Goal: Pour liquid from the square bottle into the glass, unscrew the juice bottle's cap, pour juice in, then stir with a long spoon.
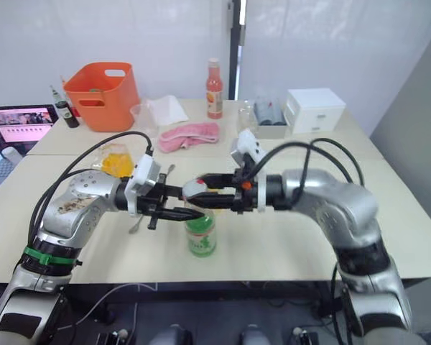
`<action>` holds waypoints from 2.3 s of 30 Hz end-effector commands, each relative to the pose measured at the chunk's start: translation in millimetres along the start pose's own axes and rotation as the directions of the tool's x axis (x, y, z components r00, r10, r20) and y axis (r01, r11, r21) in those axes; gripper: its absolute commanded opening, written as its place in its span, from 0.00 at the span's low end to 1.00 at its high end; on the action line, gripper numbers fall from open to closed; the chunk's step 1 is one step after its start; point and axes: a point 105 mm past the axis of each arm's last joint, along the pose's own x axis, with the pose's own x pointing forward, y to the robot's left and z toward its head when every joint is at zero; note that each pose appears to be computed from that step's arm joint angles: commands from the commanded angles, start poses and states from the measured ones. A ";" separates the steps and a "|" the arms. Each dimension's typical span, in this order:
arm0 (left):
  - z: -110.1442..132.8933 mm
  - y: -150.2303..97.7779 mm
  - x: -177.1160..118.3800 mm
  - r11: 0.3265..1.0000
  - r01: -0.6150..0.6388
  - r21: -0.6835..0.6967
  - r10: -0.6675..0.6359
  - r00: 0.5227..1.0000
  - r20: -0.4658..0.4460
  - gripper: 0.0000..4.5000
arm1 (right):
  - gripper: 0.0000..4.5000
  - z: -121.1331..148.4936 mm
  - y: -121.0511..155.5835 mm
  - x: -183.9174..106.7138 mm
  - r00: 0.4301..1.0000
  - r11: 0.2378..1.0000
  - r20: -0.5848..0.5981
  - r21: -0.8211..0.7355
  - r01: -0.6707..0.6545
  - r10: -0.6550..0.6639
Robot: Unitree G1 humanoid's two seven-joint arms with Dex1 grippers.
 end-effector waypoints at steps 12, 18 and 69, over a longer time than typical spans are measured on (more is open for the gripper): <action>-4.5 -12.9 7.4 0.998 0.060 0.009 -0.060 0.997 -0.042 0.31 | 0.38 21.5 -4.8 -1.3 0.904 0.904 -0.077 -0.061 -0.424 0.419; -3.8 -10.4 8.9 0.999 0.049 0.019 -0.048 0.998 -0.039 0.31 | 0.69 32.8 -3.9 -5.0 0.920 0.916 -0.032 -0.093 -0.391 0.390; 1.6 -8.6 11.7 0.993 0.029 0.115 -0.027 0.999 -0.018 0.31 | 0.40 7.0 36.0 -10.7 0.897 0.896 0.072 -0.060 0.440 -0.436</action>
